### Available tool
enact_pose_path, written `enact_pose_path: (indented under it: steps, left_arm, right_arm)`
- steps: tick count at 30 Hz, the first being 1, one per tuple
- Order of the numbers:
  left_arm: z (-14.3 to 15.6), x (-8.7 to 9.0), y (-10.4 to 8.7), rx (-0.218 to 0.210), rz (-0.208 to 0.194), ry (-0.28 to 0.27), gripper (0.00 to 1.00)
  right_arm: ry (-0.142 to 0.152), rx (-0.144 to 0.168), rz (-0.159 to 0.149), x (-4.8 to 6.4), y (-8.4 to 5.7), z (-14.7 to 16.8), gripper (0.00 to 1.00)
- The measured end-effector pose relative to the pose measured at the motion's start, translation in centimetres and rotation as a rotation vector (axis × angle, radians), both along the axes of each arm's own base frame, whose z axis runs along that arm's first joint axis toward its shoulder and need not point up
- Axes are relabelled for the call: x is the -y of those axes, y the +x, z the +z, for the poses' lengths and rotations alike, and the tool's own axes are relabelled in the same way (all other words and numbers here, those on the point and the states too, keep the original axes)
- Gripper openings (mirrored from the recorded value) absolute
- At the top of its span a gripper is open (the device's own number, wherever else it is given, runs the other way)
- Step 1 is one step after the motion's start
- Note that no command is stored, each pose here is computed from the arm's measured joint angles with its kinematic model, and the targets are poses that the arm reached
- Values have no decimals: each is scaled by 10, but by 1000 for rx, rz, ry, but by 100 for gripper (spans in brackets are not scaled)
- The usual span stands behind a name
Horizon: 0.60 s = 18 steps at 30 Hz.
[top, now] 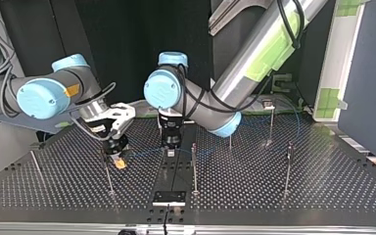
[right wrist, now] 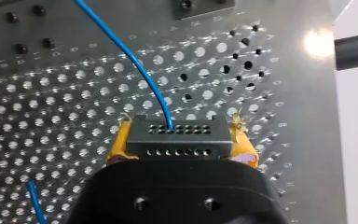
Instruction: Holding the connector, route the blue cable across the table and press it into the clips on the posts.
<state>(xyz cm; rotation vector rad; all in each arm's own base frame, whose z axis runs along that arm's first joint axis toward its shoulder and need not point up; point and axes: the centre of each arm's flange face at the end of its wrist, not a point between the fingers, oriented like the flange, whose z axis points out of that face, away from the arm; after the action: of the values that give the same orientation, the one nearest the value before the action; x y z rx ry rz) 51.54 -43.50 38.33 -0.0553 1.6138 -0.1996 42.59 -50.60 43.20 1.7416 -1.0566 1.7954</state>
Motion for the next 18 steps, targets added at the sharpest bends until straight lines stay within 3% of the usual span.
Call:
enact_pose_path:
  steps: [9, 18]
  left_arm:
    - [-30, 15, -22, -3, -32, 5, 0]
    - [-61, 12, -34, -2, 9, 8, 0]
  right_arm:
    - [52, -27, 0, -9, -1, -30, 0]
    - [107, -65, -19, -16, -10, -68, 0]
